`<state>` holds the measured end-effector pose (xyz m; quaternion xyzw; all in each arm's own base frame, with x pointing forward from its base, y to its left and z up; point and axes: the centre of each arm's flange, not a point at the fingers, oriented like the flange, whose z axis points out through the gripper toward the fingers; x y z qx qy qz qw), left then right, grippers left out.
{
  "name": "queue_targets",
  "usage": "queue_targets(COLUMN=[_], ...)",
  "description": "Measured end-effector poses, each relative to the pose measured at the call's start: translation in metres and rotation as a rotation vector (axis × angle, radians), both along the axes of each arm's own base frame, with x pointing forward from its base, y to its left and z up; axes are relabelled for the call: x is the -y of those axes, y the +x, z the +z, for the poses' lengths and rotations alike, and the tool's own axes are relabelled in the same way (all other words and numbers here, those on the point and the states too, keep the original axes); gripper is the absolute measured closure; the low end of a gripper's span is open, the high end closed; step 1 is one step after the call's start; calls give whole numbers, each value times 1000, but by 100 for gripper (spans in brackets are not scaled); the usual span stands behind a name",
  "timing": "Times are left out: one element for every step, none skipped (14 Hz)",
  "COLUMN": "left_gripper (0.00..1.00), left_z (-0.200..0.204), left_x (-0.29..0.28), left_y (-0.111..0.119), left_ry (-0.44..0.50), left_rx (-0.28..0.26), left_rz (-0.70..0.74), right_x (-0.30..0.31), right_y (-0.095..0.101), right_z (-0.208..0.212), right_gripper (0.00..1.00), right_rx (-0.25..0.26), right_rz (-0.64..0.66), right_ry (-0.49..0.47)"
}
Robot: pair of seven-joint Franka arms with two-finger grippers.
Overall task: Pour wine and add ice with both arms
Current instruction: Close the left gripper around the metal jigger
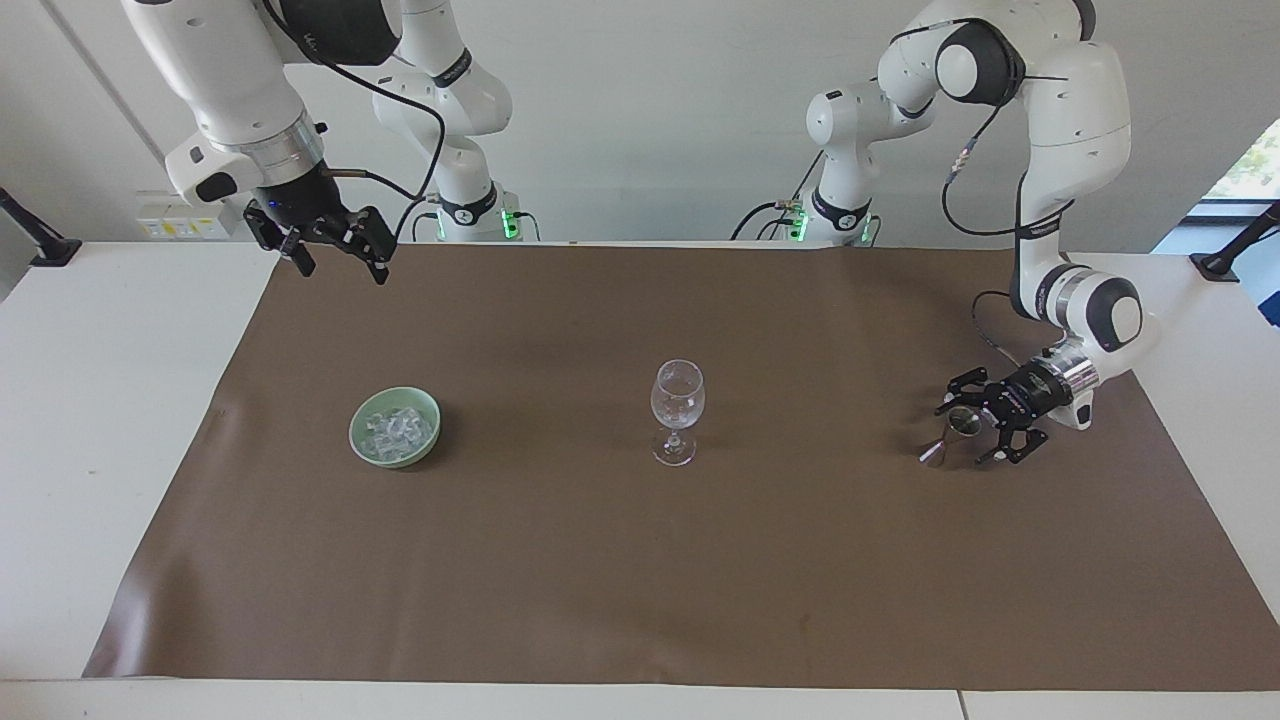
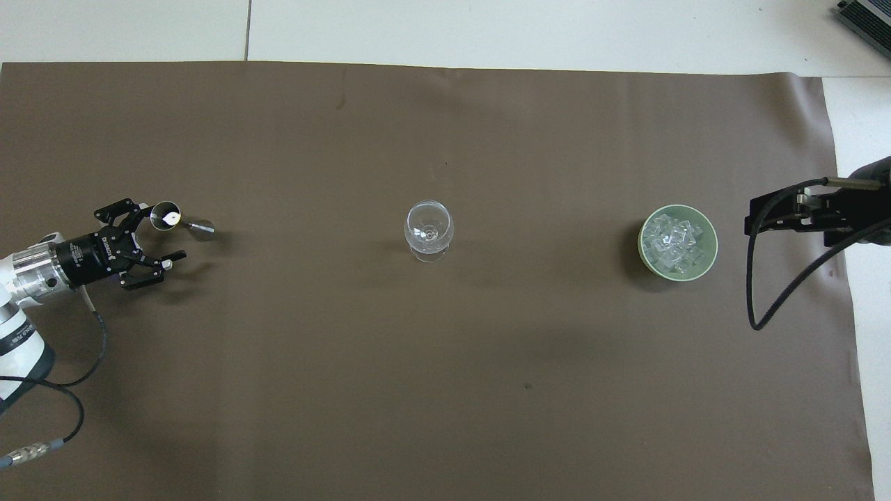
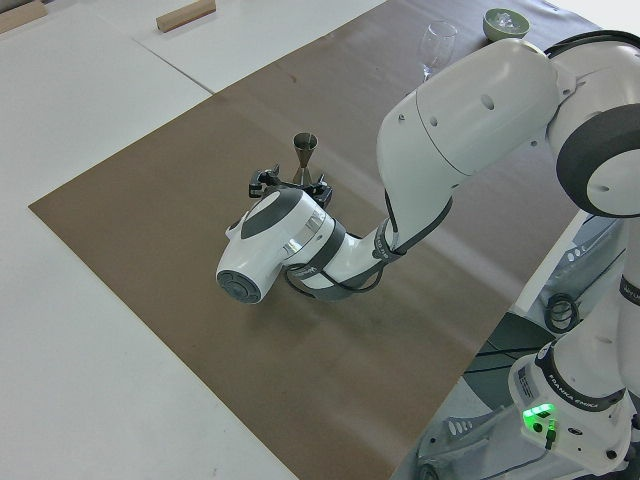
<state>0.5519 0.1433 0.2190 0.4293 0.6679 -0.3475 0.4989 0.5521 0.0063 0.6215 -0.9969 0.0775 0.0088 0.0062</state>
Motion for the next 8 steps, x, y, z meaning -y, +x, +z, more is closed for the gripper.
queue_targets(left_gripper=[3,5,5,5,7,7,11,11], left_z=[0,0,0,1,1,1,1,1], left_x=[2,4,6,7,8,8,9,9], left_y=[0,1,1,2,2,3,3,3], left_ry=[-8,-15,-23,-31,-36,-43,-50,-54], left_rx=[1,3,6,9,11,13,16,22], left_rz=[1,1,3,5,7,15,22,25], right_x=[0,0,0,0,0,0,0,0], right_y=[0,0,0,0,0,0,0,0], right_z=[0,0,0,0,0,0,0,0], right_gripper=[0,0,0,0,0,0,0,0], right_rx=[0,0,0,0,0,0,0,0], right_rz=[0,0,0,0,0,0,0,0], right_ry=[0,0,0,0,0,0,0,0])
